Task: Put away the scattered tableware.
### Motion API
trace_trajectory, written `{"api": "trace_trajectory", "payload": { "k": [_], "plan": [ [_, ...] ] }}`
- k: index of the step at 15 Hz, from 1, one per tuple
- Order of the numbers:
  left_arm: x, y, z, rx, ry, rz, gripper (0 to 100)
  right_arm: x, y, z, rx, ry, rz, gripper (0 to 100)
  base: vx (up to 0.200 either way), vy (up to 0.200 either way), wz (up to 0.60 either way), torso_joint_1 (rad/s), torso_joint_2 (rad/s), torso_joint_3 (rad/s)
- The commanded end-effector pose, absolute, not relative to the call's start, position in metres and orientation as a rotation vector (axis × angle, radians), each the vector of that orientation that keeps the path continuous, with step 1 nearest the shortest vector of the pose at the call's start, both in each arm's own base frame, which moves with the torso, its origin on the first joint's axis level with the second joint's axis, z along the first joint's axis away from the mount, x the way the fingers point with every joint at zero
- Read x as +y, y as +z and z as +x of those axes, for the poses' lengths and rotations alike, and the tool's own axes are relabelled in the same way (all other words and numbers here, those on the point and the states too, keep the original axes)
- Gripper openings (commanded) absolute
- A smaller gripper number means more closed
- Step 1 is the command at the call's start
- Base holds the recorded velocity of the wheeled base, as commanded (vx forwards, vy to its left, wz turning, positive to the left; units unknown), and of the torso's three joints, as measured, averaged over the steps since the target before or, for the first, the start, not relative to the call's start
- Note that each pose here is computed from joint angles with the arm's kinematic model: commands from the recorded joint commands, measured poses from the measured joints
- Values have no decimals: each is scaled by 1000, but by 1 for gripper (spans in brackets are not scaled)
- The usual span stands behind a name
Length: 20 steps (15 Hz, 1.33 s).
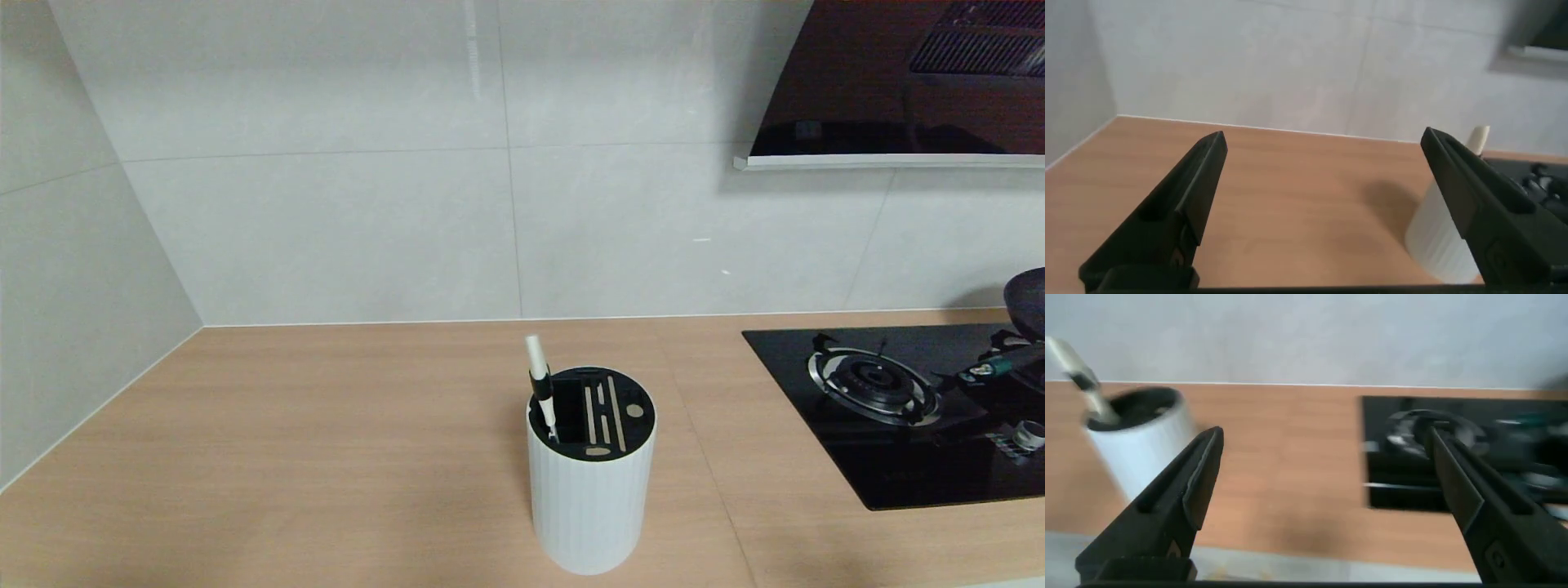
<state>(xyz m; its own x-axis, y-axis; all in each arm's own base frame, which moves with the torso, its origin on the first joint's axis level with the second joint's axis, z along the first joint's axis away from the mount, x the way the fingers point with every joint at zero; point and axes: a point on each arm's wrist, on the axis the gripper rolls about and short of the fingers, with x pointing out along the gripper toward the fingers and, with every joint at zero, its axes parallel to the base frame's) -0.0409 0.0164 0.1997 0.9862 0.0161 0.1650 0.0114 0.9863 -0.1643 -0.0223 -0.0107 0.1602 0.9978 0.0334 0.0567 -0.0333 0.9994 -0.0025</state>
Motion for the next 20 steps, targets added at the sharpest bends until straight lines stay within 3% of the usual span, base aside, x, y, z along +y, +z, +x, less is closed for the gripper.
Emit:
{"api": "trace_trajectory", "payload": {
  "k": [1,4,6,8,10,13,17,20],
  "plan": [
    [18,186,-61,-246,84,-182,100,-13,157,-41,-151,-85,2,100,0,0,0,0,0,0],
    [13,181,-60,-236,194,-165,100,-4,143,-46,-160,-191,-20,100,0,0,0,0,0,0],
    [6,160,-67,-266,248,-114,100,-3,128,-42,-144,-183,-34,100,0,0,0,0,0,0],
    [7,143,-55,-211,292,-86,100,-4,116,-38,-128,-189,-27,100,0,0,0,0,0,0],
    [5,115,-39,-120,197,-52,100,-4,90,-26,-79,-183,-36,100,0,0,0,0,0,0],
    [1,86,-25,-62,56,-36,100,-2,87,-23,-109,-88,-31,100,0,0,0,0,0,0],
    [0,75,-23,3,14,26,100,0,83,-23,-69,-15,-43,100,0,0,0,0,0,0],
    [0,75,-23,0,14,29,100,1,83,-23,-67,36,-81,100,0,0,0,0,0,0]
  ]
}}
